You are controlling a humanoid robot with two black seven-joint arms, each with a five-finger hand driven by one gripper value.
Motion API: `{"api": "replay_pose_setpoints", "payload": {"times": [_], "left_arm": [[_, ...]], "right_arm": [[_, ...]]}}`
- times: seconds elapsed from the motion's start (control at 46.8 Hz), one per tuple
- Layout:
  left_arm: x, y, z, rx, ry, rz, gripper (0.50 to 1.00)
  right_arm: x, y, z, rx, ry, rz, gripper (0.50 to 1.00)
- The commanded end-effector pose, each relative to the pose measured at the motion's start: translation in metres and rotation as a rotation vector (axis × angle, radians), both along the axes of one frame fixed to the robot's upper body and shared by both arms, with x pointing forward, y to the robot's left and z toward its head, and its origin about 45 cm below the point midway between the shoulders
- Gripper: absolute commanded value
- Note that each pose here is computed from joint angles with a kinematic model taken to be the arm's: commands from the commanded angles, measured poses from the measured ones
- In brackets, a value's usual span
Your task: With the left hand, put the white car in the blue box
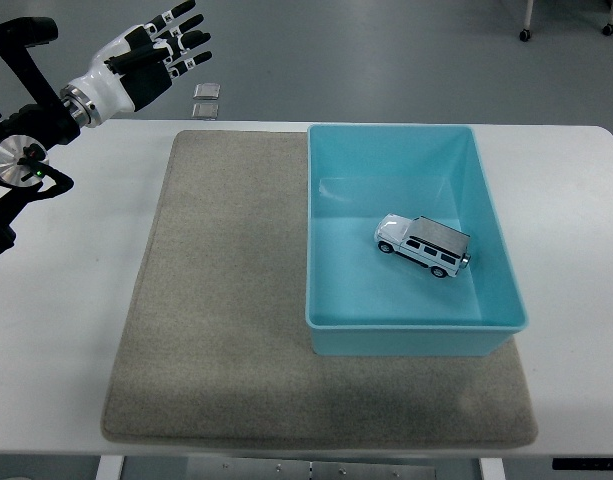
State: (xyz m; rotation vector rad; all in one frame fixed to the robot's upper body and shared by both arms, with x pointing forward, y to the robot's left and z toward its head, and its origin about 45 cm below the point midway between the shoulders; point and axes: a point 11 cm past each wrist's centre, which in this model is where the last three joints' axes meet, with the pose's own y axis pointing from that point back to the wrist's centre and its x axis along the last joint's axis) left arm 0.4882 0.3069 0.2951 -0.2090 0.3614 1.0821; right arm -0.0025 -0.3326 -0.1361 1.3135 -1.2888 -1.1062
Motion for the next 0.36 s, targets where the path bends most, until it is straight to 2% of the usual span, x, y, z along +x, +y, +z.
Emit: {"api": "replay_pose_setpoints", "payload": {"times": [0.0, 0.15, 0.342], "left_arm": [[-0.0007, 0.0021, -0.0019, -0.030, 0.014, 0.010, 1.000], [-0.0017, 0.0001, -0.0081, -0.049, 0.061, 0.001, 1.000], [-0.0021, 0.0000, -0.0093, -0.058, 0.065, 0.003, 1.000]], "right_arm": [[0.0000, 0.0008, -0.0001, 0.004, 0.000, 0.000, 0.936], [-0.0008, 0.0007, -0.0001, 0.004, 0.001, -0.002, 0.936], [-0.0002, 0.0005, 0.0000, 0.002, -0.004, -0.004, 0.936]]}}
